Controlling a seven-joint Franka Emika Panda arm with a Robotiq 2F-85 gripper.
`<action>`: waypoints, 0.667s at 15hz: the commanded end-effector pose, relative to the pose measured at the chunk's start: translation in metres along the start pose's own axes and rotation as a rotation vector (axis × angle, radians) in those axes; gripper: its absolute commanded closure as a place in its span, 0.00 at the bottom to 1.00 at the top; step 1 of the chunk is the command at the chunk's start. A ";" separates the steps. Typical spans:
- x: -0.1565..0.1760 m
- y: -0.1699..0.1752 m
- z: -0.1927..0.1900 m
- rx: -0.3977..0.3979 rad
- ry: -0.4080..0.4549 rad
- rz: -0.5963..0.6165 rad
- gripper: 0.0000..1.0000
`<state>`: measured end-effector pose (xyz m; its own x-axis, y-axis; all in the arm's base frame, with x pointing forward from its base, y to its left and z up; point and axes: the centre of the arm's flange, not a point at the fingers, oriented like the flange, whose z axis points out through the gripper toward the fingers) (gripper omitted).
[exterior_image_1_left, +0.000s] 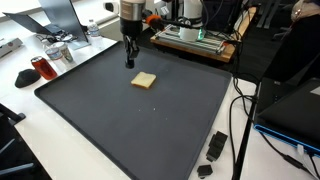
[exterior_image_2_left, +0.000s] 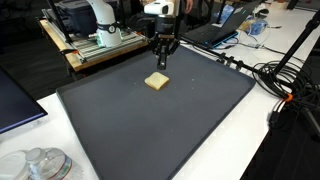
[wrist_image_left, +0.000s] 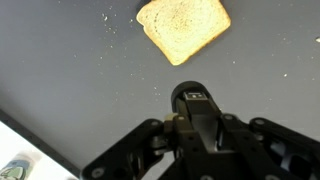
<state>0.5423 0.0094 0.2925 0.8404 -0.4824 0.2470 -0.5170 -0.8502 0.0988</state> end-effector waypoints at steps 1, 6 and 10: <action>-0.016 -0.019 -0.001 -0.036 0.064 0.000 0.95; -0.038 -0.053 -0.005 -0.066 0.092 -0.033 0.95; -0.061 -0.090 -0.008 -0.125 0.163 -0.098 0.95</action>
<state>0.5332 0.0890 0.2828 0.8550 -0.3888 0.3433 -0.4682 -0.8633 0.1882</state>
